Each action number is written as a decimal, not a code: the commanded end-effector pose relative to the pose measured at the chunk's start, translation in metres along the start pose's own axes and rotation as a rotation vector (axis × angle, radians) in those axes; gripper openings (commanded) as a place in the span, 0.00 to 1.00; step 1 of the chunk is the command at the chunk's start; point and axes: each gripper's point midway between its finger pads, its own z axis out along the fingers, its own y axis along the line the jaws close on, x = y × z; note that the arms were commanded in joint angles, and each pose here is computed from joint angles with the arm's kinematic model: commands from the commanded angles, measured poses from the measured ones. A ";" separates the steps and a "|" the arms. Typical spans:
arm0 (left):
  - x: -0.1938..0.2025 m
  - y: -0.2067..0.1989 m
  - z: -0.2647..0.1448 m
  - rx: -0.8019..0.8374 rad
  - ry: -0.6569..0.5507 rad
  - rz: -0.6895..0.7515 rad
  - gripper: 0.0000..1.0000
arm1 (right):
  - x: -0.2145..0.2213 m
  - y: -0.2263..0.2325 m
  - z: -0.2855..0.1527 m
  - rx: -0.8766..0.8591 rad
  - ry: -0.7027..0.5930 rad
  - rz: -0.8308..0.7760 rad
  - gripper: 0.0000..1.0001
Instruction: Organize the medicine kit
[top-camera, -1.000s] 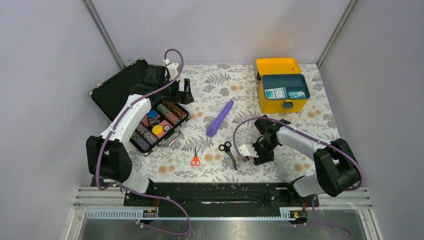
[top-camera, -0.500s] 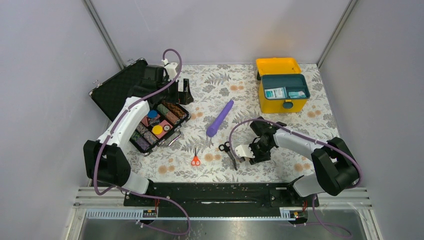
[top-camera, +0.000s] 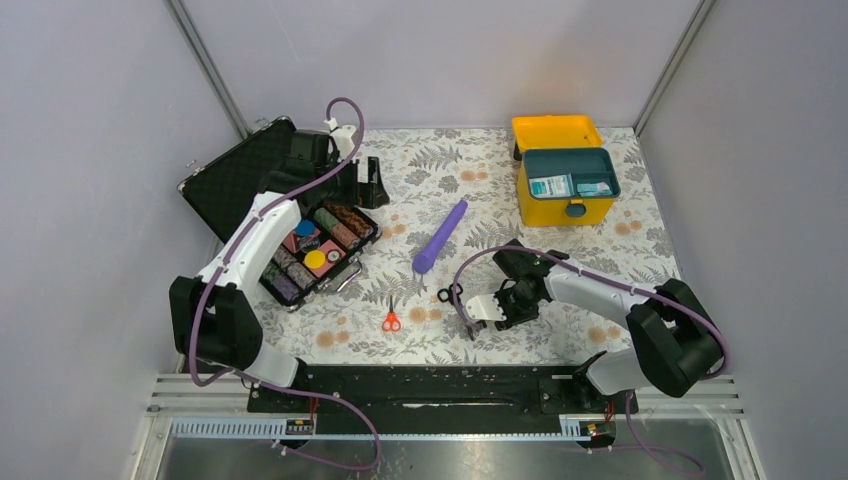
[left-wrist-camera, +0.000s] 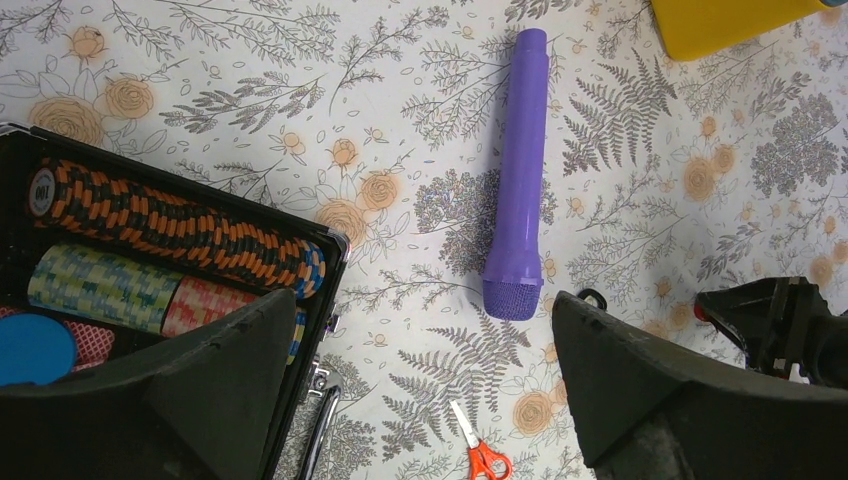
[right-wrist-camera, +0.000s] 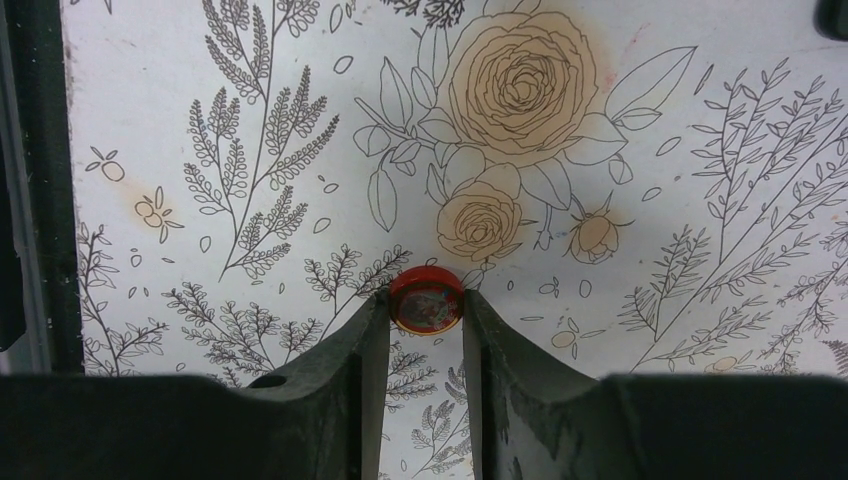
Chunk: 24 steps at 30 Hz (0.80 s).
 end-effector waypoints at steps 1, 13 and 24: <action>-0.016 -0.006 0.004 0.037 -0.050 -0.002 0.98 | 0.009 0.003 0.011 0.014 0.043 0.013 0.35; -0.031 0.002 0.009 0.071 -0.051 -0.058 0.97 | -0.034 -0.041 -0.052 0.161 -0.103 0.118 0.29; -0.058 0.006 -0.002 0.054 -0.096 0.008 0.96 | -0.001 -0.161 -0.164 0.462 -0.257 0.707 0.28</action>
